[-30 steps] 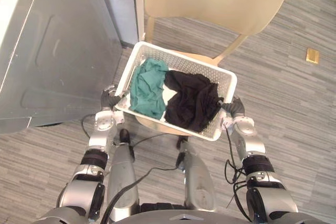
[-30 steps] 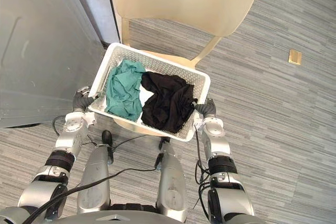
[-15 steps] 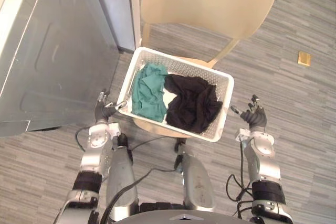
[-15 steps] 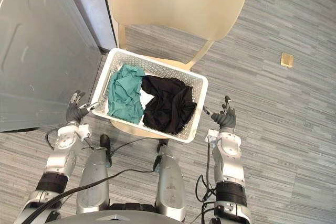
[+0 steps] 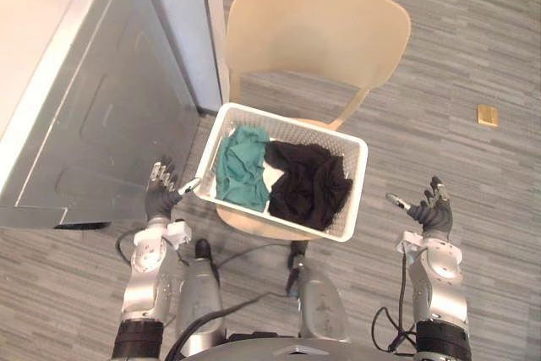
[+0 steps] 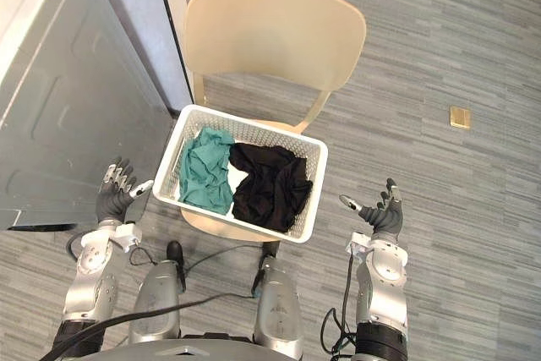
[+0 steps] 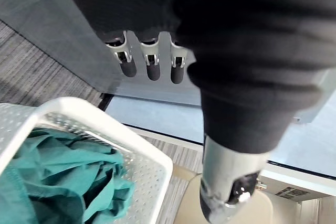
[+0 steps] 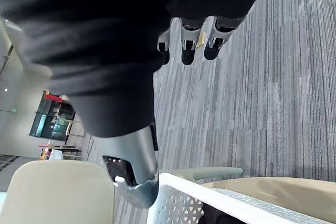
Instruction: Pick up the laundry basket with both hands and put the clothes into the washing machine.
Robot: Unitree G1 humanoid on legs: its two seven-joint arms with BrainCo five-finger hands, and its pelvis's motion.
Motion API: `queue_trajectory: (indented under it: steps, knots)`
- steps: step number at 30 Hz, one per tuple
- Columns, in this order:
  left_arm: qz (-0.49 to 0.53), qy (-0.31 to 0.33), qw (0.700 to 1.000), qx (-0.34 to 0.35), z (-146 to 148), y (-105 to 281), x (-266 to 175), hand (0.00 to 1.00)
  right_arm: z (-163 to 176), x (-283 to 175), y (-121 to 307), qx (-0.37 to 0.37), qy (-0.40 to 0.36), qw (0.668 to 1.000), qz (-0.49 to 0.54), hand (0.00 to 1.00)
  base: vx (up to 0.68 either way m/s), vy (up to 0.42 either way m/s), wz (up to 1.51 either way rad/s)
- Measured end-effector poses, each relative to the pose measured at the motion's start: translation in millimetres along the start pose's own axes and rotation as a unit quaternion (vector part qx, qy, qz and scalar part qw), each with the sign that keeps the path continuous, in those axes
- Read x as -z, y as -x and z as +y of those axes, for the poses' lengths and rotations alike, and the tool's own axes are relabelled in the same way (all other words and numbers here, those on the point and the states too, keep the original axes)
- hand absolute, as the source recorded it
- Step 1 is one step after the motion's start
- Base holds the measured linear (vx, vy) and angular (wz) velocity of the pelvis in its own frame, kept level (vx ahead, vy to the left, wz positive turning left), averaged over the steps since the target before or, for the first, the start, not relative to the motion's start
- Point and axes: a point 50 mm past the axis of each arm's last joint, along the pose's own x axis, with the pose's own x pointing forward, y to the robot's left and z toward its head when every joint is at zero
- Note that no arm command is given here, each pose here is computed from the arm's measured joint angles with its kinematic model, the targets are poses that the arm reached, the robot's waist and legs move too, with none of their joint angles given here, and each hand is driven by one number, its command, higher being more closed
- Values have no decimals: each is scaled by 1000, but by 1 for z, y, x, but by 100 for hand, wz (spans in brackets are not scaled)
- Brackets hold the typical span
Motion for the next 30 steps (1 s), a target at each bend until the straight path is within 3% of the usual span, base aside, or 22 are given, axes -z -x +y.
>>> queue_trajectory:
  steps: [6,12,14,16,17,19,21,22,25,30]
  knots:
    - [30,-1,996,-83,41,32,14,0,-39,29,34,61,-1,997,55,0,46,-5,4]
    - [115,-20,978,-175,79,68,50,0,-57,71,87,101,-2,983,151,0,46,4,0]
    - [189,-24,956,-225,98,89,79,0,-59,99,105,113,-7,969,219,0,36,13,-29]
    - [304,-41,912,-274,115,126,119,0,-64,134,132,131,-16,941,312,0,81,33,-38]
    - [331,-41,899,-284,117,134,128,0,-66,141,138,137,-19,933,332,0,44,26,-19]
    - [432,-19,838,-334,121,174,160,0,-76,168,165,176,-41,897,403,0,62,30,-22]
    - [465,-5,811,-356,122,189,170,0,-80,180,178,198,-54,876,436,0,72,14,-11]
    - [492,9,788,-369,122,201,177,0,-82,194,193,229,-79,845,477,0,53,4,1]
    - [516,13,778,-360,118,204,183,0,-73,211,207,236,-107,803,537,0,63,6,9]
    - [507,-3,806,-305,107,175,183,0,-49,215,188,194,-137,804,545,0,12,2,16]
